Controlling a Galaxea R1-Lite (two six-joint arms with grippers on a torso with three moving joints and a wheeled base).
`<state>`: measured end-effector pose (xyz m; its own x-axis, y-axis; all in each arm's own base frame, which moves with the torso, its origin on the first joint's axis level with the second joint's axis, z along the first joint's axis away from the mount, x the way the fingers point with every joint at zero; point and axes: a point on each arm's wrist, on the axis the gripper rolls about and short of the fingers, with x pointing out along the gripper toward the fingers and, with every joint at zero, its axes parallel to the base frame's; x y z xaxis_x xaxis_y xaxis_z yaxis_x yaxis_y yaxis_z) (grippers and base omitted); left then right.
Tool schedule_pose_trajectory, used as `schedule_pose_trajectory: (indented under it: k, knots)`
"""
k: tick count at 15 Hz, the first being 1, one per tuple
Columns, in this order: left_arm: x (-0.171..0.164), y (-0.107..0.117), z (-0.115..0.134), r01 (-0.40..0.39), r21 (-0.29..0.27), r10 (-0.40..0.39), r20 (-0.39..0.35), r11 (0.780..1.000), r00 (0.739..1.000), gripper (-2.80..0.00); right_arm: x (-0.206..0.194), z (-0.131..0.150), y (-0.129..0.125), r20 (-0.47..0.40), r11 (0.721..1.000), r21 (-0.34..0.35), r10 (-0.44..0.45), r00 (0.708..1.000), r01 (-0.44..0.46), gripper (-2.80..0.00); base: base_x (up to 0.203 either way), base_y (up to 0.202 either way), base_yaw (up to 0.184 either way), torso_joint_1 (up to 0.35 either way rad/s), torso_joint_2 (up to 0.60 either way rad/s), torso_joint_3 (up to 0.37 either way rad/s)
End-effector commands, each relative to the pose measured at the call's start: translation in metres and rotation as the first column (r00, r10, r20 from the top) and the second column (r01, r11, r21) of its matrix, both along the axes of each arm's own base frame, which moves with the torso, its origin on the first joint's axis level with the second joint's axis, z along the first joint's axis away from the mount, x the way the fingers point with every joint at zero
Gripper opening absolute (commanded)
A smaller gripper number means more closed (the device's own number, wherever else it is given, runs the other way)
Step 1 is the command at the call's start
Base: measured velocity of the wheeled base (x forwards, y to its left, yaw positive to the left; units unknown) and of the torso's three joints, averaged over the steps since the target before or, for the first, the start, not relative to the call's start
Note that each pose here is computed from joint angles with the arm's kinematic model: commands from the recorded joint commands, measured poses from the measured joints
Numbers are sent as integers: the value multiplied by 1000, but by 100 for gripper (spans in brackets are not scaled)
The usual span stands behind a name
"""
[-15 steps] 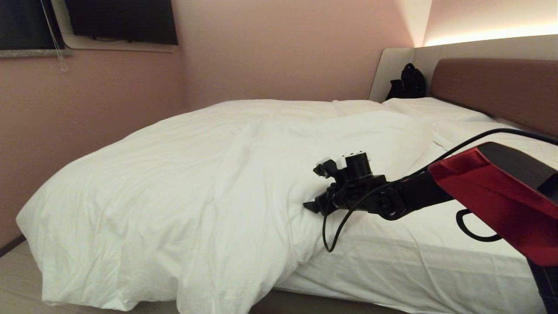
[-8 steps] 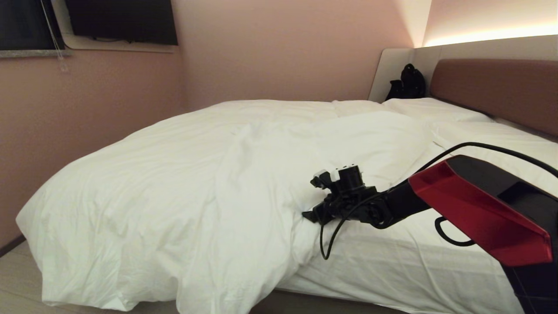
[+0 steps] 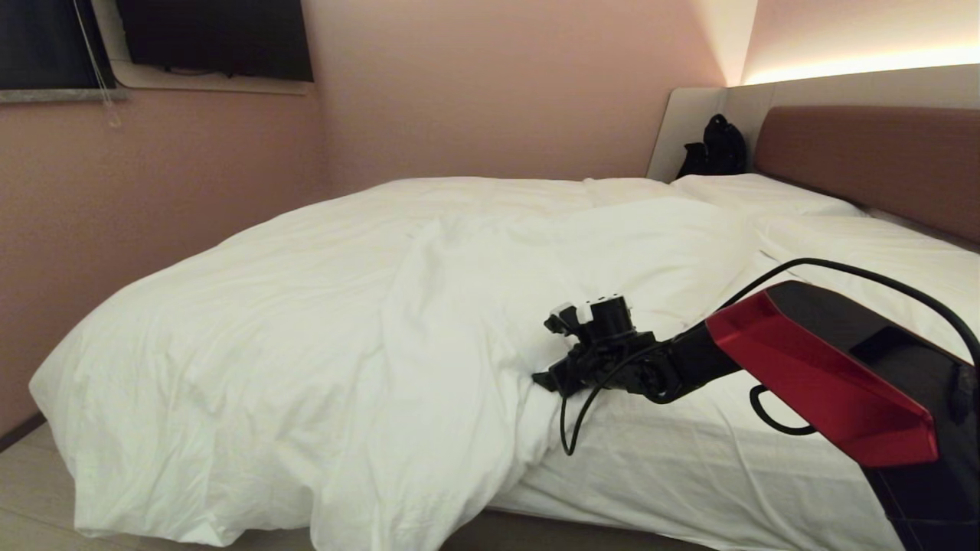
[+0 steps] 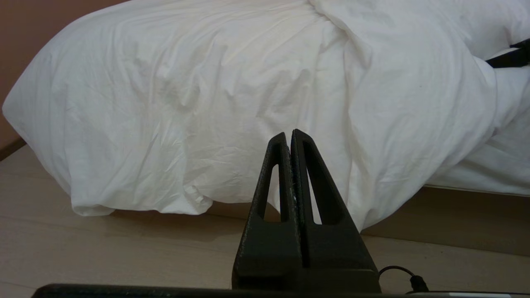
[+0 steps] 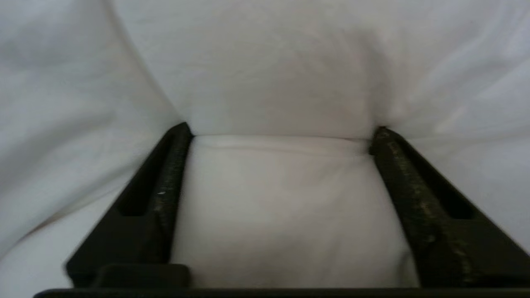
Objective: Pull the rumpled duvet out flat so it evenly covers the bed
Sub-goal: Hold the folded corner of the quilt
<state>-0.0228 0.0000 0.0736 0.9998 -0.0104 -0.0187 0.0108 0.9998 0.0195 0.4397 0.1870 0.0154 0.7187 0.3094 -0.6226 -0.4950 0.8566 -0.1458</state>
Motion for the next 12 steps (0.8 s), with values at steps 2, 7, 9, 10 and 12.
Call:
schedule_pose_trajectory:
  k: [2,7,9,10,12]
  knots:
    - [0,0,0,0,0,0,0,1000,1000,-280,0,-5,0,-10,1000,-7,-1,1000,1,-280,0,0,0,0,0,0]
    - [0,0,0,0,0,0,0,1000,1000,-280,-2,22,-1,31,999,35,-31,999,30,-280,0,0,0,0,0,0]
    - [0,0,0,0,0,0,0,1000,1000,-280,-3,29,-2,39,998,46,-40,998,39,-280,0,0,0,0,0,0]
    - [0,0,0,0,0,0,0,1000,1000,-280,-4,34,-2,45,998,55,-44,998,41,-280,0,0,0,0,0,0]
    - [0,0,0,0,0,0,0,1000,1000,-280,-11,59,-5,78,995,84,-53,996,46,-280,0,0,0,0,0,0]
